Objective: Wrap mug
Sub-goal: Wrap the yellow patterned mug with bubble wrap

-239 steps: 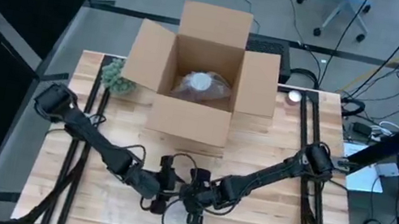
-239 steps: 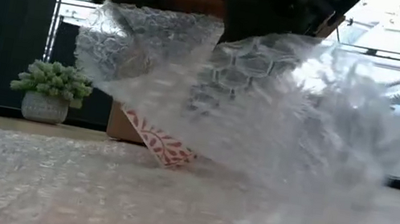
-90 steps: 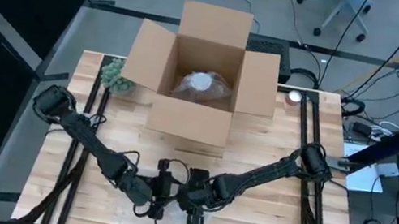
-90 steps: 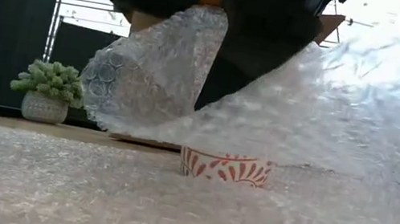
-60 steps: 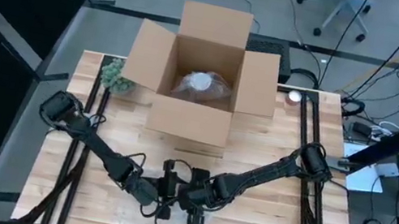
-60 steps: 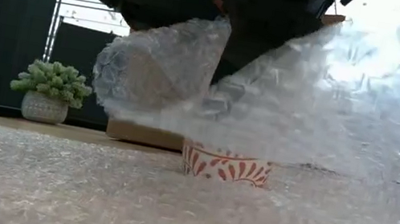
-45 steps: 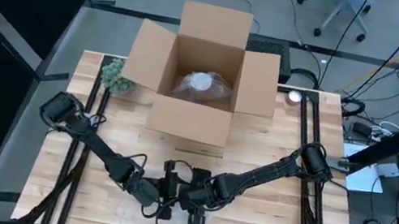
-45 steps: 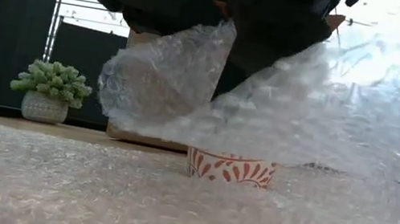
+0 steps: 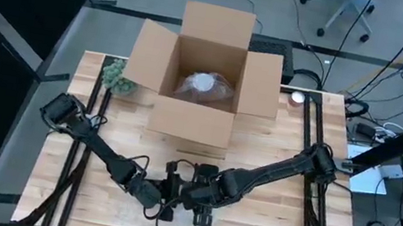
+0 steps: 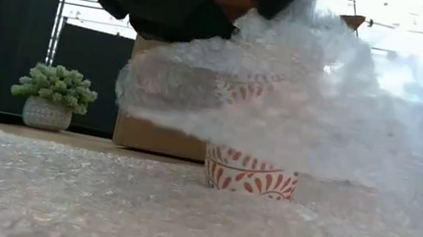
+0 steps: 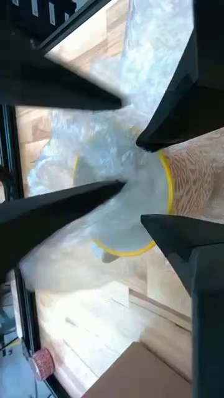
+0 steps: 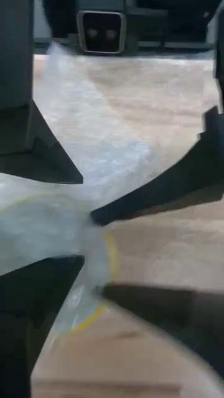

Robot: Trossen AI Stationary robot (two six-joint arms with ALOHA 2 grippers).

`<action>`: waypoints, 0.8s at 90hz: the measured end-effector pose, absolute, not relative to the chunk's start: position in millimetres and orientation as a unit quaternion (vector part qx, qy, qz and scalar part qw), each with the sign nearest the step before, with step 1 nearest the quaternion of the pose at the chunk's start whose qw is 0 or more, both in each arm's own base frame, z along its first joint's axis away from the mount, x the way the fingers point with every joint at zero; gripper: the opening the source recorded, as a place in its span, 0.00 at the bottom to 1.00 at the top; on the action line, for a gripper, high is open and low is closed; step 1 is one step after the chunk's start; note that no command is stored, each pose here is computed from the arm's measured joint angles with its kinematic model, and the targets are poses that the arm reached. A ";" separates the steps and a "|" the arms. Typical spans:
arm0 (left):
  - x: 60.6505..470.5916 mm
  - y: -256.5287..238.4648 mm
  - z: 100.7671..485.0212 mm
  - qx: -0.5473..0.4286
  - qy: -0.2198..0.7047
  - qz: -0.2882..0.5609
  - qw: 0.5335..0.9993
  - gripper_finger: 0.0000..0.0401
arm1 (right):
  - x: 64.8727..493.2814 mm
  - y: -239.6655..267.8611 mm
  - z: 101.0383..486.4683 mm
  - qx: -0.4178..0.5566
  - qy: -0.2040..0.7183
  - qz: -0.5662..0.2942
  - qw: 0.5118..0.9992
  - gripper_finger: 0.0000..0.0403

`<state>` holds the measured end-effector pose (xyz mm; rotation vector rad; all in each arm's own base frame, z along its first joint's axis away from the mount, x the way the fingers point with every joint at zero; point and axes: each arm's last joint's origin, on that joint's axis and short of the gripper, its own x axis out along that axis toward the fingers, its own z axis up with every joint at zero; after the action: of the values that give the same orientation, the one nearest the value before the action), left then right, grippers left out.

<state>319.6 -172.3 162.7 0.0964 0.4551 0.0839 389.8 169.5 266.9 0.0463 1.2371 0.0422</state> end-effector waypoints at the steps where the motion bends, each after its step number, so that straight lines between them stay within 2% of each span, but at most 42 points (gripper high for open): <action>1: 319.6 -172.3 162.7 0.048 0.225 0.042 0.972 0.43 | 388.9 170.0 268.9 0.022 0.582 0.018 0.813 0.45; 15: 319.4 -172.5 162.5 0.048 0.225 0.041 0.972 0.43 | 379.4 180.0 288.3 0.024 0.586 0.006 0.810 0.45; 33: 319.4 -172.5 162.5 0.047 0.225 0.041 0.972 0.43 | 372.9 198.3 287.5 0.025 0.576 0.001 0.817 0.45; 50: 319.4 -172.5 162.6 0.045 0.224 0.041 0.973 0.43 | 378.5 208.1 256.2 0.004 0.565 -0.013 0.825 0.45; 72: 319.3 -172.5 163.1 0.044 0.224 0.041 0.973 0.43 | 384.2 191.4 211.1 0.004 0.572 -0.056 0.818 0.45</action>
<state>319.3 -172.5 163.1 0.0882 0.4518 0.0831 384.2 191.4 211.1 0.0091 1.2193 -0.1184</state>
